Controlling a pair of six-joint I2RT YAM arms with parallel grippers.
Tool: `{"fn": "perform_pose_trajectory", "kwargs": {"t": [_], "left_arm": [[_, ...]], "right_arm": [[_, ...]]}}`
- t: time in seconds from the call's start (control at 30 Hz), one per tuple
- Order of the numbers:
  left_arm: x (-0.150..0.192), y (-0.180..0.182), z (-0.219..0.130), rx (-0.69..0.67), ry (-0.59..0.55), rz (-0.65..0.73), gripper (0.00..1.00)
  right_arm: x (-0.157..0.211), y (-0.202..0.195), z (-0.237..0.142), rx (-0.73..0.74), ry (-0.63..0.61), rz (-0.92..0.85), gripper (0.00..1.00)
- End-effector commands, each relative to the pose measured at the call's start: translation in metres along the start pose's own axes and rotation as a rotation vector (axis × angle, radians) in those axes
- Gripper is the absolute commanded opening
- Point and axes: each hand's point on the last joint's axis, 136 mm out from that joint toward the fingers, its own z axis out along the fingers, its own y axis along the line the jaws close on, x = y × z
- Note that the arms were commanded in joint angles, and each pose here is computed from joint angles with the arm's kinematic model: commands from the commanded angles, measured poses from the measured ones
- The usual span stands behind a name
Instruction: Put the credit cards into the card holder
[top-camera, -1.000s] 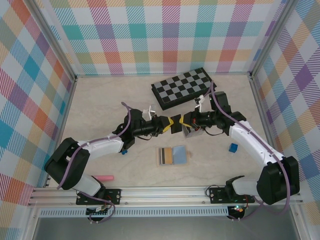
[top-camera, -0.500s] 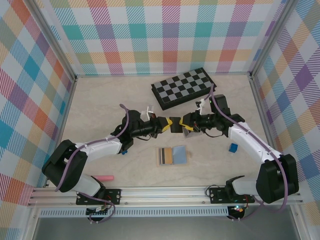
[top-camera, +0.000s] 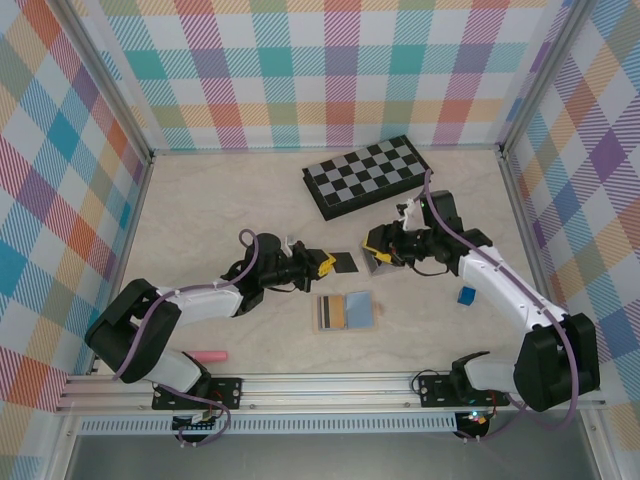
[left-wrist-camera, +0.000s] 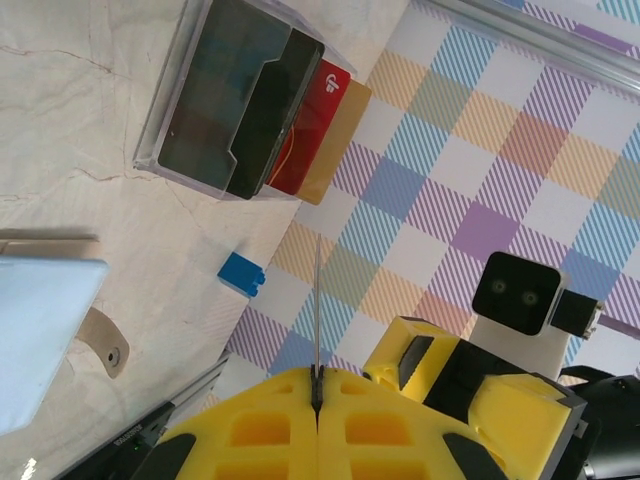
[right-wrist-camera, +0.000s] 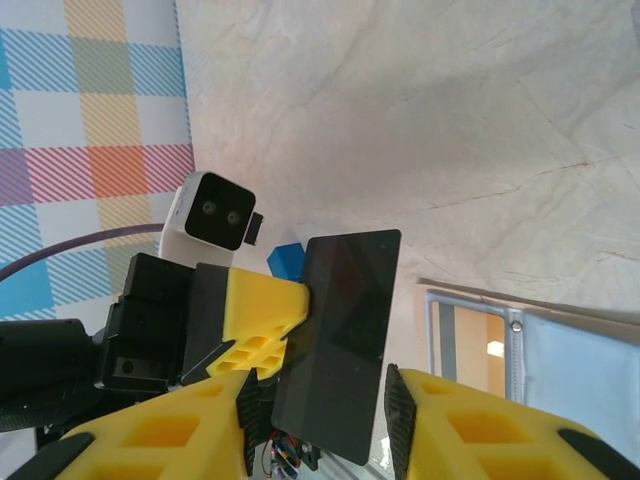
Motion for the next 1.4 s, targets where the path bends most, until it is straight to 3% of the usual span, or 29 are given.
{"fn": "perform_pose_trajectory", "kwargs": {"t": [0.0, 0.23, 0.47, 0.83, 1.1, 1.37], "left_arm": [[-0.004, -0.004, 0.001, 0.015, -0.011, -0.038, 0.00], [-0.006, 0.009, 0.003, -0.036, -0.012, -0.005, 0.00], [-0.009, 0.043, -0.022, -0.303, -0.071, 0.347, 0.00], [0.007, 0.061, -0.029, -0.340, -0.124, 0.813, 0.00], [0.023, 0.088, -0.008, -0.373, -0.037, 0.833, 0.00], [0.024, 0.097, 0.003, -0.342, -0.038, 0.806, 0.00]], "right_arm": [[0.008, -0.015, 0.000, 0.044, 0.004, 0.015, 0.40], [0.012, -0.029, 0.004, 0.073, 0.010, 0.028, 0.41], [0.027, -0.053, 0.014, 0.117, 0.044, 0.044, 0.38], [0.076, -0.081, 0.056, 0.252, 0.191, -0.027, 0.27], [0.082, -0.111, 0.067, 0.388, 0.217, -0.027, 0.23], [0.082, -0.142, 0.058, 0.529, 0.202, -0.043, 0.22]]}}
